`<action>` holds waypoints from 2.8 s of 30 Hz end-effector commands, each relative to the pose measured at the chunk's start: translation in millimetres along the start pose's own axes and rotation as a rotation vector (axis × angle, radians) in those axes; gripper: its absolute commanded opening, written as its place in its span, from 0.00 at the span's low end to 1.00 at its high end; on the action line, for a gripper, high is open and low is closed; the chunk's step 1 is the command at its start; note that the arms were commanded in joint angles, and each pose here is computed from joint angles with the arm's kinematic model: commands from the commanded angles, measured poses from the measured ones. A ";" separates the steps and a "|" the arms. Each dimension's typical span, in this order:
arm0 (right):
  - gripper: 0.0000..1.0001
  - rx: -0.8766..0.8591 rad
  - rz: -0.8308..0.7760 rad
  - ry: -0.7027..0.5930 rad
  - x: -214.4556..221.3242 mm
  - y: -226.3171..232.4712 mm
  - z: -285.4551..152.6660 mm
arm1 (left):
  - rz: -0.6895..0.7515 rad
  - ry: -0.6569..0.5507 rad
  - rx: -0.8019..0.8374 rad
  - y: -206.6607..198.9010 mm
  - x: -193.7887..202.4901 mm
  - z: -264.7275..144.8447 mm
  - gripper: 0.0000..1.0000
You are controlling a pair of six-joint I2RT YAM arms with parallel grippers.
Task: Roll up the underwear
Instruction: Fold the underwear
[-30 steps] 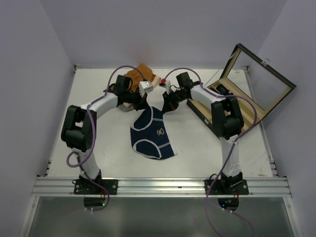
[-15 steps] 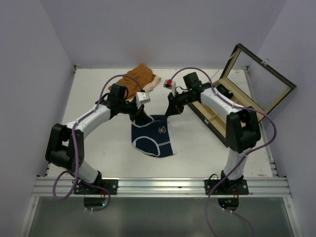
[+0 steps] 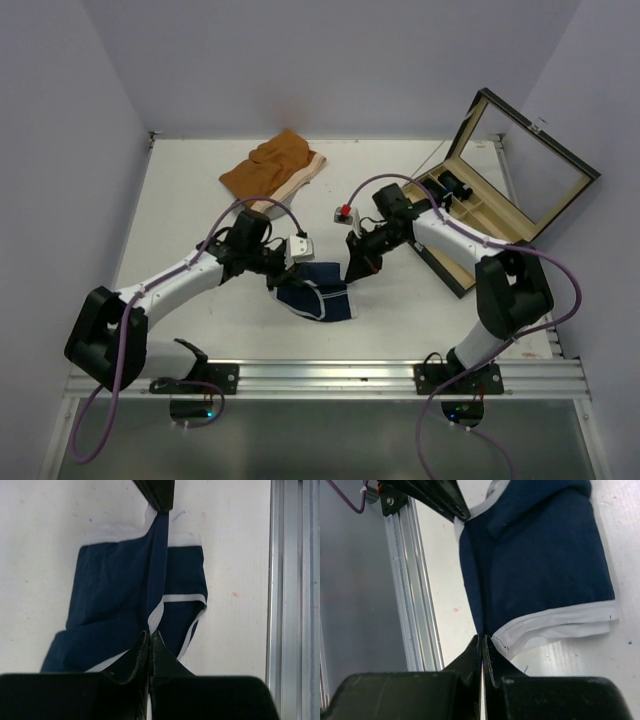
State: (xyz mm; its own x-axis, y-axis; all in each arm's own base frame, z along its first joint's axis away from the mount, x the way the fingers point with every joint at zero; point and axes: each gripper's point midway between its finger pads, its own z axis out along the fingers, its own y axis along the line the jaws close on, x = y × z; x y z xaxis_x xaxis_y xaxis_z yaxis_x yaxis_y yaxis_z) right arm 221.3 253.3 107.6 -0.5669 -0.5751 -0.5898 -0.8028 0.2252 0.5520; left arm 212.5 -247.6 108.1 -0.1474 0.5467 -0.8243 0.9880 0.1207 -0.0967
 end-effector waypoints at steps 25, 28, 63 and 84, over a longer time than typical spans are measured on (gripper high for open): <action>0.01 -0.092 -0.087 0.256 77.0 35.5 26.5 | 0.098 0.252 0.211 -71.6 59.4 45.8 0.00; 0.30 -0.116 -0.096 0.248 71.9 44.1 22.3 | 0.124 0.293 0.225 -72.3 67.4 45.0 0.10; 0.06 0.325 0.273 0.042 -27.2 -107.0 72.7 | -0.478 0.302 -0.334 110.8 97.8 -8.2 0.22; 0.00 0.171 0.685 -0.152 15.7 -46.7 31.7 | -0.033 0.121 -0.263 45.3 -17.2 43.2 0.40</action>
State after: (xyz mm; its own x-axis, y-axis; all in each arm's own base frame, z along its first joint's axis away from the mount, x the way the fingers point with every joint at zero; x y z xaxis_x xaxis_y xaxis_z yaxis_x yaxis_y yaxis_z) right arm 243.7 250.6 57.9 -0.9432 -0.1851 -0.2757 -0.3282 0.6457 0.6894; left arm 258.3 -279.3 102.9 -0.2072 0.6309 -0.7477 0.9456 0.3250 0.0122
